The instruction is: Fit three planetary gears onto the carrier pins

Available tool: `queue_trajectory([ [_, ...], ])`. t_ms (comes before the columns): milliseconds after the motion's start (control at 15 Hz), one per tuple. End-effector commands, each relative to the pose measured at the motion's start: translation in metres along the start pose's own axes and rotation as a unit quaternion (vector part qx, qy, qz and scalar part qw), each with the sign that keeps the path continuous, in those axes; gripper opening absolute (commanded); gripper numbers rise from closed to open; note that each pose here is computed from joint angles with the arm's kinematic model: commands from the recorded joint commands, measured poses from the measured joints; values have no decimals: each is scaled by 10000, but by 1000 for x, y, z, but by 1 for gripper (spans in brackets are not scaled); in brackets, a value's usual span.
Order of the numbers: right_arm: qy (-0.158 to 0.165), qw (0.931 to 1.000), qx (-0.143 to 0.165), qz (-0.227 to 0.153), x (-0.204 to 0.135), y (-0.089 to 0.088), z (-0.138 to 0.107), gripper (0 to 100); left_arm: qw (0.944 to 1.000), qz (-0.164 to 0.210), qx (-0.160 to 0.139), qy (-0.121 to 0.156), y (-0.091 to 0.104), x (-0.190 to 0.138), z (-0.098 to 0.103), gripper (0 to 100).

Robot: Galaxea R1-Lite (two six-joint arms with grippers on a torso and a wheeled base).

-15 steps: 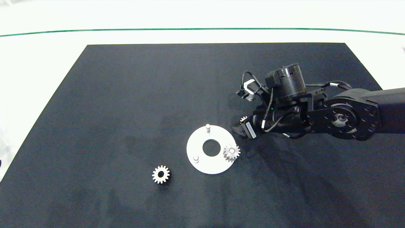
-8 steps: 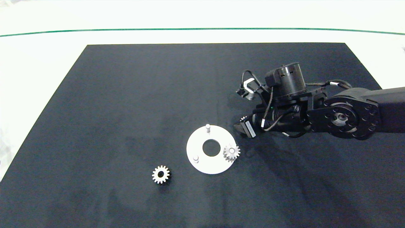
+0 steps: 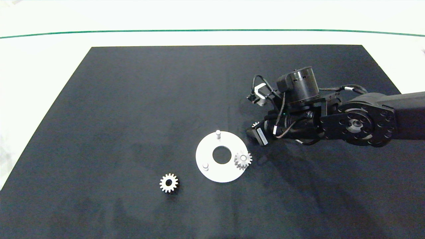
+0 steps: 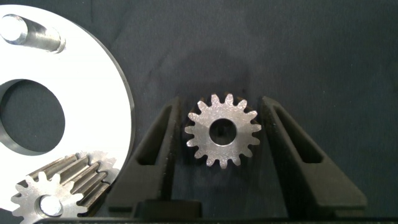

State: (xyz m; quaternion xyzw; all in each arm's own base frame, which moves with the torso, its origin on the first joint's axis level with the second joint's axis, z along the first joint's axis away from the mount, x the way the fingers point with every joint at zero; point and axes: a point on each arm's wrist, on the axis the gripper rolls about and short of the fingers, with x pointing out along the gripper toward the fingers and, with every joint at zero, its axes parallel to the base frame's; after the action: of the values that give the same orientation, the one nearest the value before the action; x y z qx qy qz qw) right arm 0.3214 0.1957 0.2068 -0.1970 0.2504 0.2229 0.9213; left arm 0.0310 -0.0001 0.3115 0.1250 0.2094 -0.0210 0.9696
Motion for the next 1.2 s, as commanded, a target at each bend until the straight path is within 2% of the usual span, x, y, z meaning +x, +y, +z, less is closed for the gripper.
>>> queue_trajectory([
  [67,11,10000,-14,0,1,1,0,43,10000,-10,11,25,0,0,-1,100],
  [600,-33,9999,-82,89,-3,9,1,28,10000,-16,14,23,0,-1,-2,100],
  [1200,-446,9990,9,27,-35,1,16,9,10000,-13,12,39,-1,0,-2,100],
])
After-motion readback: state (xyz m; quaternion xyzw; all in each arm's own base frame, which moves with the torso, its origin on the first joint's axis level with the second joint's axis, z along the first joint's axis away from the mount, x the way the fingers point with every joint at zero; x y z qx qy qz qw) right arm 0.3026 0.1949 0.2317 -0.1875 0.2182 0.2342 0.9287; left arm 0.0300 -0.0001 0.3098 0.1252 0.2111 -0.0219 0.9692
